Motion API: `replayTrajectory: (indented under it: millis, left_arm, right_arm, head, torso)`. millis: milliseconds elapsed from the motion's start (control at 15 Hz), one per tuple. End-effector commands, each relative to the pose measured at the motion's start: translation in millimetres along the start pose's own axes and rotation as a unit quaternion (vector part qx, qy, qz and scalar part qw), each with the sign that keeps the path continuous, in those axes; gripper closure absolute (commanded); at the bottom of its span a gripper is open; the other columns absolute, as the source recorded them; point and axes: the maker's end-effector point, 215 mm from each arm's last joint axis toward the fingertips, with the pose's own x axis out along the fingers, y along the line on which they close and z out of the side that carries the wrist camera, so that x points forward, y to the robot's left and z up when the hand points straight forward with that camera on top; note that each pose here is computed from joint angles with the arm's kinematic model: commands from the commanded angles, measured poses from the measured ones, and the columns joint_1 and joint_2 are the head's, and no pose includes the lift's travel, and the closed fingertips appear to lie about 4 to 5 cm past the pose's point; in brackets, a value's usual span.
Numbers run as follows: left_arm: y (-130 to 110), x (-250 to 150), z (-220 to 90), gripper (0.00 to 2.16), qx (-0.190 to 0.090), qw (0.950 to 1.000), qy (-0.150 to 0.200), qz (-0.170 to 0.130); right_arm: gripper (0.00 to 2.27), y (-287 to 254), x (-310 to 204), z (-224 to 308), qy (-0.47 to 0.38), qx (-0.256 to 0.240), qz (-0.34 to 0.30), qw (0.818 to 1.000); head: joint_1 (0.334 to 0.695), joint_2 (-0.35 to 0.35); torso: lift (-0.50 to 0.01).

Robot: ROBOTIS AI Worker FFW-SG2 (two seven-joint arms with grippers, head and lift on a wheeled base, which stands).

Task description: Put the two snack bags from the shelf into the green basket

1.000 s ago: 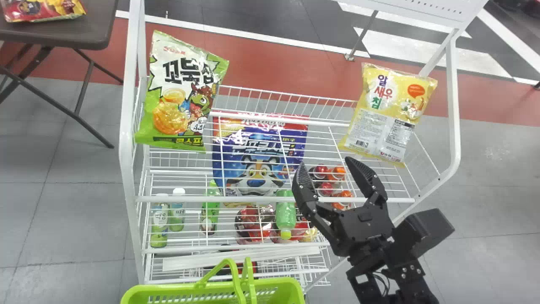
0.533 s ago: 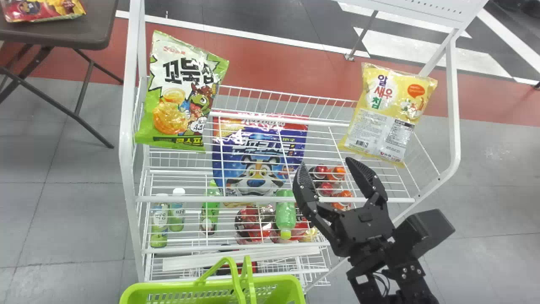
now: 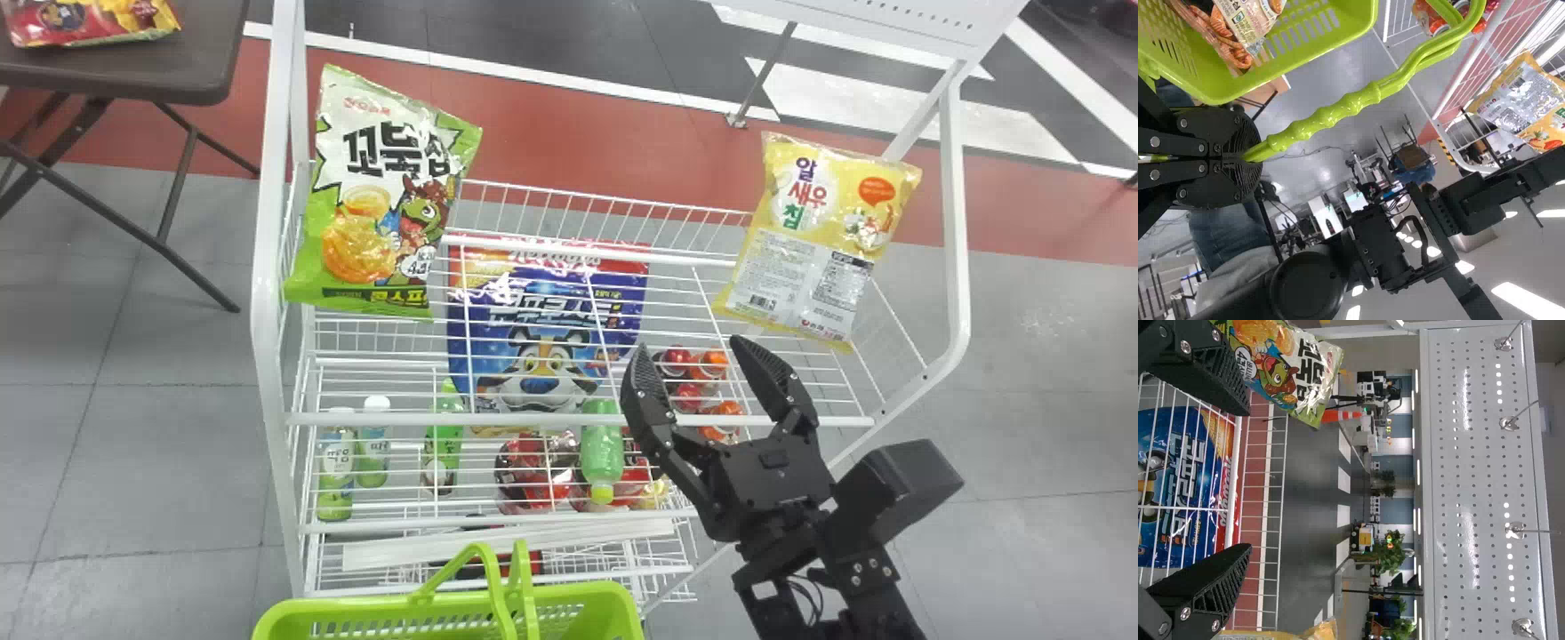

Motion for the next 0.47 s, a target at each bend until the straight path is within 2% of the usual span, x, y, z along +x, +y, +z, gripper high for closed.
replayTrajectory:
  millis: [0, 400]
  left_arm:
    - [0.7, -0.9, 0.7, 2.14, 0.0, 1.0, -0.001, 0.001]
    - [-1.9, -1.2, 0.4, 2.14, 0.0, 1.0, -0.002, -0.001]
  right_arm:
    - [0.11, 1.4, -0.2, -0.2, -0.001, 0.0, 0.003, 1.0]
    - [0.11, 2.0, -1.5, 2.5, -0.005, -0.001, 0.004, 1.0]
  head:
    - [0.695, -0.35]
    - [0.695, -0.35]
  torso:
    - [-0.002]
    - [-0.002]
